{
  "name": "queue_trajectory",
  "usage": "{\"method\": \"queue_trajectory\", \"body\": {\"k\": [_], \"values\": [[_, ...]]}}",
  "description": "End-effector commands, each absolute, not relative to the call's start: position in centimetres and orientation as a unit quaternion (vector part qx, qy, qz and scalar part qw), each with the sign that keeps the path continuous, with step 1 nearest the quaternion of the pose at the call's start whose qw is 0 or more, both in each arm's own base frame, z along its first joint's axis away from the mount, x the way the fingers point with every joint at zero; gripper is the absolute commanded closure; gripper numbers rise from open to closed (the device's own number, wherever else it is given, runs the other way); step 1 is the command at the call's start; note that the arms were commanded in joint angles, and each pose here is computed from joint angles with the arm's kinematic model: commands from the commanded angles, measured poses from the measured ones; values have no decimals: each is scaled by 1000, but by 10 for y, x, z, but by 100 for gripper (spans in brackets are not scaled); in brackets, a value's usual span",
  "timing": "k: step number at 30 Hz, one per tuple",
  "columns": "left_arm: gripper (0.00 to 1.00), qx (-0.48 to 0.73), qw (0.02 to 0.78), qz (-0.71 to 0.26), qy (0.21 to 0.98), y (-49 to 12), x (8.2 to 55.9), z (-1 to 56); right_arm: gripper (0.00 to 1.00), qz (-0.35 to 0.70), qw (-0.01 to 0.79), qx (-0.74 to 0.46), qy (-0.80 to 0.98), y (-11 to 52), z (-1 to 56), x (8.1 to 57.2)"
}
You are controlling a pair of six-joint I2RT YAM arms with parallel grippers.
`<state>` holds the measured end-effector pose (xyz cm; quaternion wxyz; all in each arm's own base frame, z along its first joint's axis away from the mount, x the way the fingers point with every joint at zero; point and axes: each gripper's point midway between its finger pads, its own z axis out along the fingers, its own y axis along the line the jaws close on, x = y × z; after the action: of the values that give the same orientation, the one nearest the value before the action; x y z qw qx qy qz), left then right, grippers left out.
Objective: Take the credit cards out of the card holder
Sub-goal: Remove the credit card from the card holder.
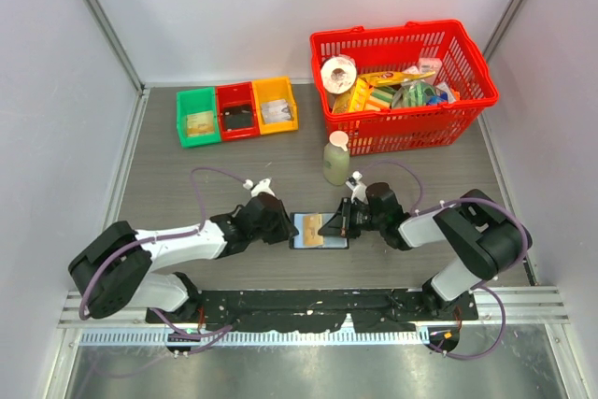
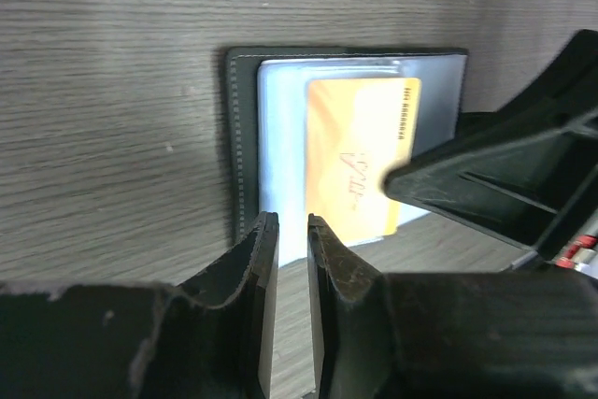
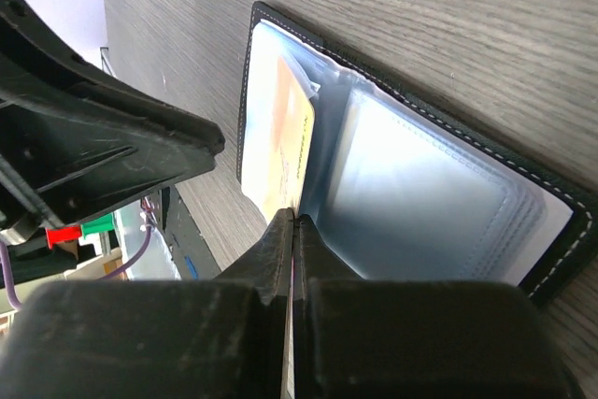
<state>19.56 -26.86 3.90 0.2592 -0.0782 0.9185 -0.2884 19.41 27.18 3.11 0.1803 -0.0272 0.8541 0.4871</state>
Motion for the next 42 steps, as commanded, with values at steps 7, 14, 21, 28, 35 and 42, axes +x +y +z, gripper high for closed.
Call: {"method": "queue_trajectory", "body": {"k": [7,14,21,28,35,42], "values": [[84,-36,254,-337,906,-305,204,60,98,491,180,-41,851,276,29,197],[93,-31,229,-317,920,-304,199,35,98,491,180,-39,852,275,28,197],[100,-64,220,-270,935,-279,191,9,88,504,190,-32,842,275,35,198],[100,-77,209,-264,938,-271,183,-2,87,526,185,-24,830,278,39,196],[100,-80,207,-256,941,-268,183,-6,76,553,186,-16,812,281,48,195],[100,-84,205,-250,943,-264,181,-10,76,554,197,-9,809,276,52,198]]}}
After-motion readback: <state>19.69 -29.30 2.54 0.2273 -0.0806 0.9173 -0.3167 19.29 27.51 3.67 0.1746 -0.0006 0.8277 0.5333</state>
